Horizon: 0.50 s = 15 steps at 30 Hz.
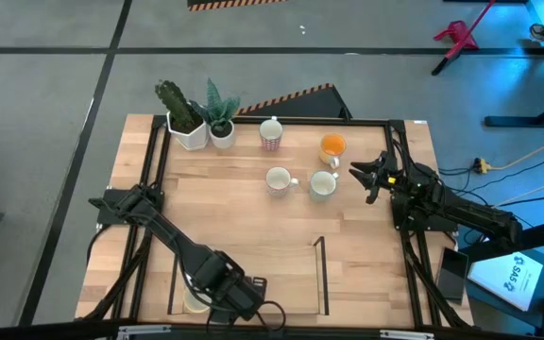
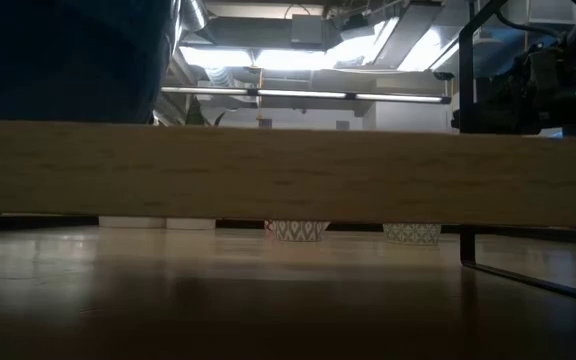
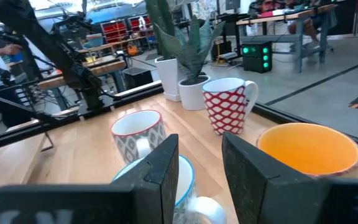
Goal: Place coffee mugs
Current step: Put the gray patterned mug on the shelf
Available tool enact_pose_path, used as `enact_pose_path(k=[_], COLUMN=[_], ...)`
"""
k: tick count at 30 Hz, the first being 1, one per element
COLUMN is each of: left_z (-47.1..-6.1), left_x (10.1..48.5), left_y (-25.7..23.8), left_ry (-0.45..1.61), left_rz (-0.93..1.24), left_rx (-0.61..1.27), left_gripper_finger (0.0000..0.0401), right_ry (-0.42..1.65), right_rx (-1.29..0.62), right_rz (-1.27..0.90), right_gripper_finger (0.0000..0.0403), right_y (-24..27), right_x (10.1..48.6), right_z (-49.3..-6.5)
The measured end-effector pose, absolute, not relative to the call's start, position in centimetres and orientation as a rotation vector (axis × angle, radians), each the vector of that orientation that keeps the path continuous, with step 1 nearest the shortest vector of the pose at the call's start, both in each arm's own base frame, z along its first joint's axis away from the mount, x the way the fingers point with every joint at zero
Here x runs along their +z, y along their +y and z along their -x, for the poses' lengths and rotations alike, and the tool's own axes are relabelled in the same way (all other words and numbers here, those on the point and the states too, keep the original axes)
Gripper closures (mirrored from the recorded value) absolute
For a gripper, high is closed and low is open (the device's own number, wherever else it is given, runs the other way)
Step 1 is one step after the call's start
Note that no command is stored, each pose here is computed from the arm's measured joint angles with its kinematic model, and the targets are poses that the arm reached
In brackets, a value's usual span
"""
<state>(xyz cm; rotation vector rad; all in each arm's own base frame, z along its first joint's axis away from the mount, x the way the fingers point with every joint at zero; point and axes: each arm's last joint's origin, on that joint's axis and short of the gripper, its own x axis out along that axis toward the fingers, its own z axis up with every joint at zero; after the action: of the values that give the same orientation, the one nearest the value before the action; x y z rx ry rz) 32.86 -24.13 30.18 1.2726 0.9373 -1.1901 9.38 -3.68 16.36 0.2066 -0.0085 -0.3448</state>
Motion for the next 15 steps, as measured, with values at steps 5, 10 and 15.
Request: enact_pose_path(k=[5, 10, 15], left_z=[-32.8, -32.6, -33.4], left_x=[31.8, 34.8, 38.4], left_y=[-23.6, -22.1, -19.4], left_ry=[0.982, 1.055, 1.013], left_rz=[-1.263, -1.272, -1.19], left_rx=[-1.06, -0.857, -0.574], left_gripper_finger=[0.0267, 0.0267, 0.0267], right_ry=[-0.008, -0.008, -0.007], right_rx=[-0.344, -0.343, -0.344], right_rz=[-0.207, -0.207, -0.201], right_gripper_finger=[0.0292, 0.0292, 0.0292], right_y=[-3.7, -3.7, -3.7], right_x=[16.4, 16.4, 16.4], right_z=[-9.4, -9.4, -9.4])
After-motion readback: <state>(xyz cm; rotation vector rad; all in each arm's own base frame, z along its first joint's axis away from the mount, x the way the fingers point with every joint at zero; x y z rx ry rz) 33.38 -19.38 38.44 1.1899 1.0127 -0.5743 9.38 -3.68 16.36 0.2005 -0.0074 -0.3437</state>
